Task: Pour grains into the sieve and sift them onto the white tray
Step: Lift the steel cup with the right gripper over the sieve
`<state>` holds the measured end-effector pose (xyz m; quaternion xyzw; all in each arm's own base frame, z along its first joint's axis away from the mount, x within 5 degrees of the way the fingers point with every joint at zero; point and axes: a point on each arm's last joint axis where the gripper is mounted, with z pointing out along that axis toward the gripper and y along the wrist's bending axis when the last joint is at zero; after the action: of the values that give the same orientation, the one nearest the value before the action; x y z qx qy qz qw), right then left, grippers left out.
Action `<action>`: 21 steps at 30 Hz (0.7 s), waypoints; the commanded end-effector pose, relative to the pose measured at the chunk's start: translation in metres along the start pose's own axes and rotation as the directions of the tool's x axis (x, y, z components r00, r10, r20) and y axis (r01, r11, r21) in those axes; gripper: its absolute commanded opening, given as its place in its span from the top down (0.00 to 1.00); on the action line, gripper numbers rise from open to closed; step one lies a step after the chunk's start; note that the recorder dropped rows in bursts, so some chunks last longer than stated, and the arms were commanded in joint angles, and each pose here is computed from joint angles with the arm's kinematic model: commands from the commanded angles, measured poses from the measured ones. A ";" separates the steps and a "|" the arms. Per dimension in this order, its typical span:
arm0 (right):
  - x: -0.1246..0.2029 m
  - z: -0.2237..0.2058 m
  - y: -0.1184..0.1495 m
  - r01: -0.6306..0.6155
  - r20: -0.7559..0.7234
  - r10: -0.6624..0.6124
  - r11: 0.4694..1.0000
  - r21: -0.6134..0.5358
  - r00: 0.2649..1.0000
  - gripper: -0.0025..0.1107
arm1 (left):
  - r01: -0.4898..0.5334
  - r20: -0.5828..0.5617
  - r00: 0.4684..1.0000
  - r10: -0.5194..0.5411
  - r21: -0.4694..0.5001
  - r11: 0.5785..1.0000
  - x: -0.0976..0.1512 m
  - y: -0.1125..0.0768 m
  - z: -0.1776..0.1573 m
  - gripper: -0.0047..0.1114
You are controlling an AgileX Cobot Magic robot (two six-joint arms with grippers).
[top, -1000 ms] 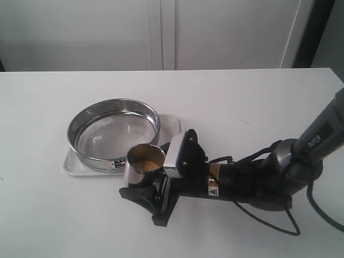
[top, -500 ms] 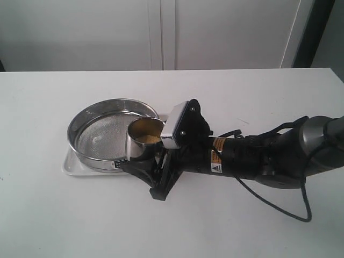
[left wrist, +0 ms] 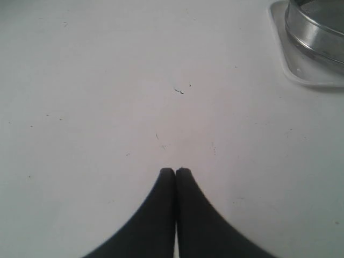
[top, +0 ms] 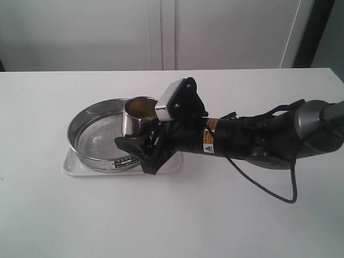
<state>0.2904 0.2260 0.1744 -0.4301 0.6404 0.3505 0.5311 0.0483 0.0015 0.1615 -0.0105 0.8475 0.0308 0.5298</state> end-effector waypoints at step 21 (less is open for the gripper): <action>-0.028 0.015 -0.025 -0.077 -0.117 0.091 0.989 0.124 0.989 0.98 | 0.013 -0.016 1.000 -0.013 0.004 1.000 0.004 0.000 0.001 0.96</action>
<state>0.3197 0.2324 0.1882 -0.3976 0.7132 0.3019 0.4921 0.0483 0.0015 0.1615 -0.0105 0.8475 0.0308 0.5298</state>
